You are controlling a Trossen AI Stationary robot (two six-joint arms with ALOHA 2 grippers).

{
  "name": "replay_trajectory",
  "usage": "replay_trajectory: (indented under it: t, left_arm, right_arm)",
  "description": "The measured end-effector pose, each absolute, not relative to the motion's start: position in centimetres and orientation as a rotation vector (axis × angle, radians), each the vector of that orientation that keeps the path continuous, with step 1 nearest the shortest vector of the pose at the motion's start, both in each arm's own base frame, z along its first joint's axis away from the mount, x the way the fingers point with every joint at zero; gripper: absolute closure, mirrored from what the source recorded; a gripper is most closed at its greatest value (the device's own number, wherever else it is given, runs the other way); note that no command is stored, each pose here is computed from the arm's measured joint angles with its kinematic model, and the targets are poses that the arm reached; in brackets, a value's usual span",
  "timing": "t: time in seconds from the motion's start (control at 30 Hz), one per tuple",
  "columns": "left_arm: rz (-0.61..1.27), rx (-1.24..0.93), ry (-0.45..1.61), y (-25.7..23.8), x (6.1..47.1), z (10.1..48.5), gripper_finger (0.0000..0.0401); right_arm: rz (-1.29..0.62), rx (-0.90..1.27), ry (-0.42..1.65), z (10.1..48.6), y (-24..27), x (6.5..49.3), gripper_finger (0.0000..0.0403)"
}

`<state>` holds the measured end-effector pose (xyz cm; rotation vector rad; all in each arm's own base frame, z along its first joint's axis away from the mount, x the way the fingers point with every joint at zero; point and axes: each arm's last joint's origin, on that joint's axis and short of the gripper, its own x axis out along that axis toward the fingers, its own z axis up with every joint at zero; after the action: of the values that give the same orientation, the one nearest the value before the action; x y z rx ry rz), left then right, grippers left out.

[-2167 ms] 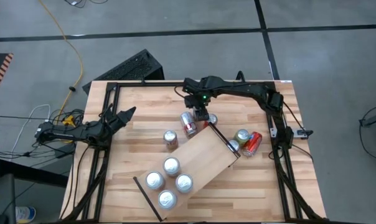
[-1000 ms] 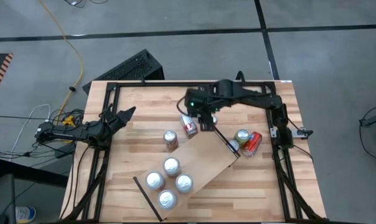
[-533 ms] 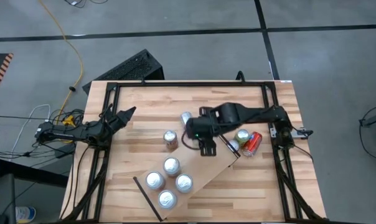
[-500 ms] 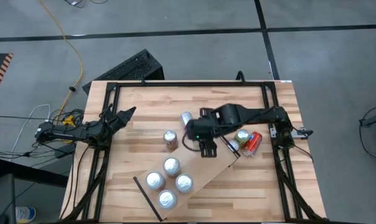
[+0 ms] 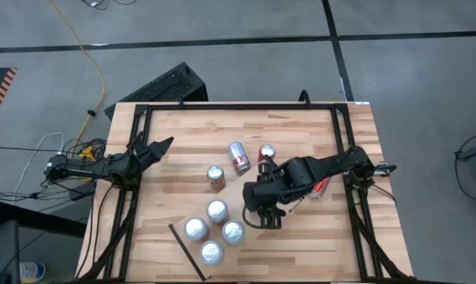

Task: Place canned beverage on shelf
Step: Put the red silver soda can on the shelf

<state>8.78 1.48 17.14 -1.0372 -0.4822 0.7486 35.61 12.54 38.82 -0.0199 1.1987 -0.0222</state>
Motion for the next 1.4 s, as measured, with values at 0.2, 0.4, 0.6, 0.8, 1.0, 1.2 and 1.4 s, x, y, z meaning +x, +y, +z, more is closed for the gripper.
replay_trajectory:
  t: [0.2,0.4,0.6,0.8,1.0,1.2,1.4]
  left_arm:
    - [0.754,-1.012,-0.471,1.5,8.8,17.2,0.005]
    - [0.754,-1.011,-0.471,1.5,8.8,17.1,0.005]
    - [0.754,-1.01,-0.471,1.5,8.8,17.2,0.005]
    - [0.757,-0.996,-0.464,1.5,8.8,17.1,0.005]
    - [0.758,-0.996,-0.465,1.5,8.8,17.1,0.005]
    - [0.758,-0.996,-0.465,1.5,8.8,17.2,0.005]
    - [0.758,-0.996,-0.465,1.5,8.8,17.1,0.005]
  right_arm:
    - [-0.018,0.006,1.199,38.8,12.5,35.7,0.0137]
    - [0.05,0.035,1.167,38.9,13.2,36.0,0.0137]
    - [0.121,-0.024,1.144,39.0,14.4,35.8,0.0137]
    - [0.128,-0.03,1.143,39.0,14.6,35.7,0.0137]
    - [0.127,-0.035,1.142,39.0,14.5,35.7,0.0136]
    - [0.12,-0.063,1.135,39.0,14.5,35.7,0.0136]
    - [0.12,-0.075,1.132,39.0,14.5,35.8,0.0136]
